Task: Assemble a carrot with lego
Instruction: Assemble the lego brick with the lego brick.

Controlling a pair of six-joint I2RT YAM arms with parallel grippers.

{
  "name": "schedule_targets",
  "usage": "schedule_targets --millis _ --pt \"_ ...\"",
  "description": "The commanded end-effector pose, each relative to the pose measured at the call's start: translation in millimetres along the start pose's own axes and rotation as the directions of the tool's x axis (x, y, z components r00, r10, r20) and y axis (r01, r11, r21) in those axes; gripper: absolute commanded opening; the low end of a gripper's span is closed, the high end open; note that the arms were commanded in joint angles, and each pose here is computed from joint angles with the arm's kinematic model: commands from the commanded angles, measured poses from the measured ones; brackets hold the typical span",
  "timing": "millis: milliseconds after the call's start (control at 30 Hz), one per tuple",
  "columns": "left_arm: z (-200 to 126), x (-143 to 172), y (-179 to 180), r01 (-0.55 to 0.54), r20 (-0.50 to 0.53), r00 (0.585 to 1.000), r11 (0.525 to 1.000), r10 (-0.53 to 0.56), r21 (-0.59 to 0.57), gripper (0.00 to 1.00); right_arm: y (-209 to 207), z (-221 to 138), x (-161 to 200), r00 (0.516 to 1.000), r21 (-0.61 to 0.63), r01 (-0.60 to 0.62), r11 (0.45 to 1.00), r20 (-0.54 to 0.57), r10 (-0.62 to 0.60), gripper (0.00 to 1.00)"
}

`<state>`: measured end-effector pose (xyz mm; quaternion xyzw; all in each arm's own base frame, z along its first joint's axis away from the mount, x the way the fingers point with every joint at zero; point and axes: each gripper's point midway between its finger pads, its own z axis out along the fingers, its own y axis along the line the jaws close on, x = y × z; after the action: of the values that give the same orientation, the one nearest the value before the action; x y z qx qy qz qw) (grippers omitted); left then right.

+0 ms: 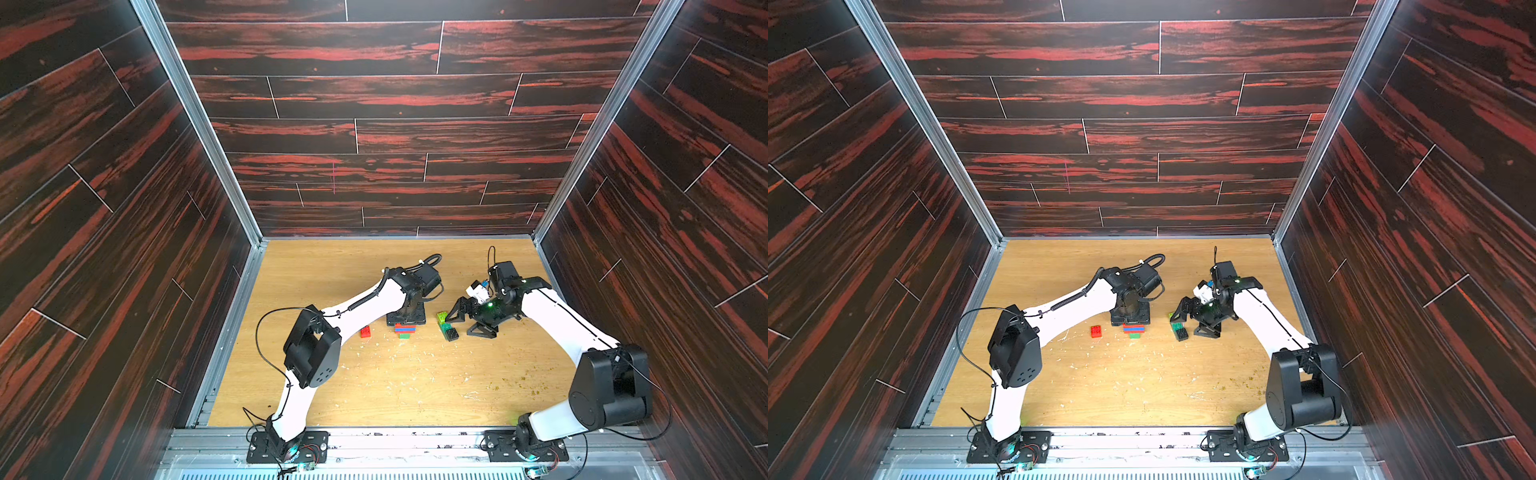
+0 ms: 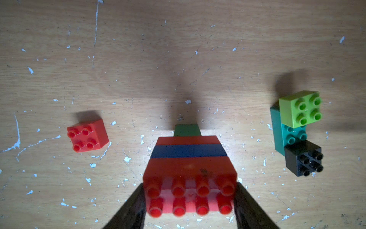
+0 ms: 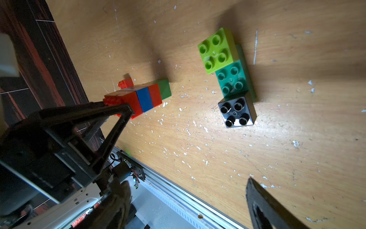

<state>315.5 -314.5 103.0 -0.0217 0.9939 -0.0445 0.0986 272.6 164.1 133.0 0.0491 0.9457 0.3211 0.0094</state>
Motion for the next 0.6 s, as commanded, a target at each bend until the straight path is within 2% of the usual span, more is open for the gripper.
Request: schedule_targets --millis 0,567 --pt "19.6 19.2 14.8 -0.030 -0.082 0.996 0.996 0.023 -0.089 0.64 4.5 -8.6 -1.6 1.000 -0.003 0.016 1.000 0.015 -0.016 0.92" --pt "-2.4 5.8 3.9 -0.021 -0.027 0.999 0.999 0.020 -0.039 0.77 4.6 -8.0 -4.4 1.000 -0.004 0.018 1.000 0.015 -0.018 0.92"
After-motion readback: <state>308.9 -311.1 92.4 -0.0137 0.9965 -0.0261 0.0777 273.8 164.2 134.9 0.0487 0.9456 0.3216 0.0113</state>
